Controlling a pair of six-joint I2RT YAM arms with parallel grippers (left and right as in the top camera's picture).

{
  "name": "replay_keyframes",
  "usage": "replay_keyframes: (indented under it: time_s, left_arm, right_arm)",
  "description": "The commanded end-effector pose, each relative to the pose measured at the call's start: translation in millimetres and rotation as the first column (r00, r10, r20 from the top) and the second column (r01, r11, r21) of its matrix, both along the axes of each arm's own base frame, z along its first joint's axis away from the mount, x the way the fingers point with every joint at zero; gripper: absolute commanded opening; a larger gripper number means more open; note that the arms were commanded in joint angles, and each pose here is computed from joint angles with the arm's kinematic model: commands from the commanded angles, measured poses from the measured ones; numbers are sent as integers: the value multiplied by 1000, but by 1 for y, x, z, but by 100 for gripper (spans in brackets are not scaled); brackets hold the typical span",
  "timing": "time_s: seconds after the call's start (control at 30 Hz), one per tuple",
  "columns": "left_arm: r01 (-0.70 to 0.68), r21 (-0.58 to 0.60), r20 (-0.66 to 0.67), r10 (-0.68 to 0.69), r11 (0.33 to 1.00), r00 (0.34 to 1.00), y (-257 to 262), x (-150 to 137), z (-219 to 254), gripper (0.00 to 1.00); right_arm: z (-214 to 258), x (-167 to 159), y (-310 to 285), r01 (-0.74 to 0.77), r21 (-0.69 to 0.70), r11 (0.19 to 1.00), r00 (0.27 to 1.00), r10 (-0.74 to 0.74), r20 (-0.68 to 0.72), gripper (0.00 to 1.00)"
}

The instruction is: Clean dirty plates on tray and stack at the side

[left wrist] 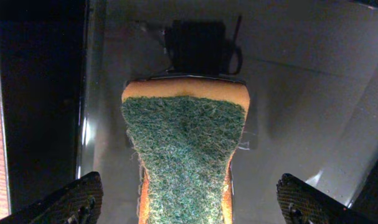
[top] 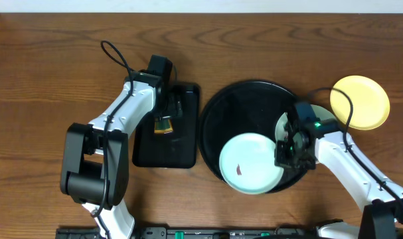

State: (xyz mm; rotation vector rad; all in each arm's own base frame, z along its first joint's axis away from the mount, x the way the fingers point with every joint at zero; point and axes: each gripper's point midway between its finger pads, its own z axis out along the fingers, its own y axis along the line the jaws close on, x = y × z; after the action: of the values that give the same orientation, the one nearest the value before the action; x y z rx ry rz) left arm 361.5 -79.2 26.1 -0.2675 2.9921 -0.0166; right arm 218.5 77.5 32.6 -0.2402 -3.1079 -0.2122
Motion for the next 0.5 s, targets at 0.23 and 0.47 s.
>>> replay_keyframes:
  time_s: [0.23,0.47]
  left_arm:
    - [-1,15,-10,1,1000,1000,2,-2,-3,90]
    - [-1,15,-10,1,1000,1000,2,-2,-3,90]
  right_arm:
    - [36,91,14,3,49,999,935,-20,354,1]
    - [43,111,19,-30,58,998,897,1,442,1]
